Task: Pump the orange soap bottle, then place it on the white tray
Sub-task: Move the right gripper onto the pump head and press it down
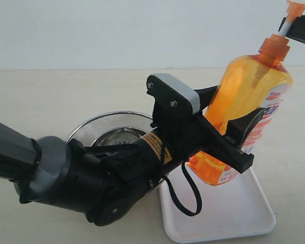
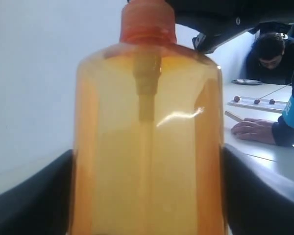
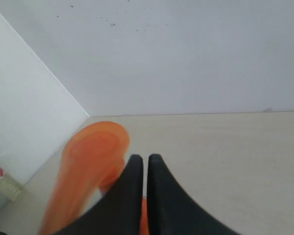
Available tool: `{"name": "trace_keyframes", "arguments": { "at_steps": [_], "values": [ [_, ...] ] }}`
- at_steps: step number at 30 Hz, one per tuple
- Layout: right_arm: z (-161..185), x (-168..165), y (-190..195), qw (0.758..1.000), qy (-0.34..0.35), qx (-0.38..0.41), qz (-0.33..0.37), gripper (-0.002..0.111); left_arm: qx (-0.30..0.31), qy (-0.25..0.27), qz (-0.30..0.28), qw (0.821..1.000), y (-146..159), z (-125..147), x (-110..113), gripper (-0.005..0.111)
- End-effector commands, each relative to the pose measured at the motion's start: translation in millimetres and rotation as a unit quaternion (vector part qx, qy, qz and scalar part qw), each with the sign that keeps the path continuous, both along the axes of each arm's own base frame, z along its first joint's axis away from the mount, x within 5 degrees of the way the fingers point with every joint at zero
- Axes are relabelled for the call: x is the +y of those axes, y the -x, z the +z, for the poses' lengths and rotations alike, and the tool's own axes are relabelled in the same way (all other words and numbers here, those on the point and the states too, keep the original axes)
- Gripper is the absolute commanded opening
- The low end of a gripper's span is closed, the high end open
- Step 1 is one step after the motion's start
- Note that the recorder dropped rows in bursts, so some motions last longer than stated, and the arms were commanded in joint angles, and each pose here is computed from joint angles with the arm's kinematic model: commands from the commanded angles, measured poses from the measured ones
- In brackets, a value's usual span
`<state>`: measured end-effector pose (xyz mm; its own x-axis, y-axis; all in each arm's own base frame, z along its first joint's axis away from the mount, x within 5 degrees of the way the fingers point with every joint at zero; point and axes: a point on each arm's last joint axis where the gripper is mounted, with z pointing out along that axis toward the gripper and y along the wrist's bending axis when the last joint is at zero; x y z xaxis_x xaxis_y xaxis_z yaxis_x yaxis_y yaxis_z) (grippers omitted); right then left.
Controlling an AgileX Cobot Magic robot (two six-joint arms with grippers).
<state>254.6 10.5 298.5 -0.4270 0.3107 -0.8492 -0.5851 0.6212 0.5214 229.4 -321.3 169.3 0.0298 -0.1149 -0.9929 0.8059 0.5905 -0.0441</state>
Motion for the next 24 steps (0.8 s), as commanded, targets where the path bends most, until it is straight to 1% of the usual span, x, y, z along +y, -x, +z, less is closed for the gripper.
{"name": "trace_keyframes", "arguments": {
  "at_steps": [1, 6, 14, 16, 21, 24],
  "values": [
    [6.4, 5.4, 5.4, 0.999, -0.017, -0.026, 0.043, 0.0, -0.032, 0.045, 0.003, 0.998, 0.8, 15.2, -1.8, 0.005],
    [5.0, 15.6, 6.9, 0.997, 0.005, -0.04, 0.069, 0.0, -0.033, 0.046, 0.001, 0.998, 0.5, 15.5, -2.8, 0.005],
    [2.2, 20.2, 8.4, 0.996, 0.02, -0.035, 0.085, 0.0, -0.027, 0.032, 0.001, 0.999, -0.5, 3.7, -4.2, 0.005],
    [1.3, 23.5, 9.1, 0.995, 0.025, -0.033, 0.093, 0.0, -0.036, 0.026, 0.003, 0.999, -0.5, 3.6, -4.2, 0.005],
    [-4.0, 35.1, 9.1, 0.993, 0.052, -0.021, 0.106, 0.0, -0.035, 0.025, 0.003, 0.999, -0.2, 3.2, -3.9, 0.005],
    [-4.6, 38.8, 9.3, 0.992, 0.054, -0.019, 0.111, 0.0, -0.029, 0.016, 0.003, 0.999, -0.4, 1.2, -4.2, 0.005]
  ]
}}
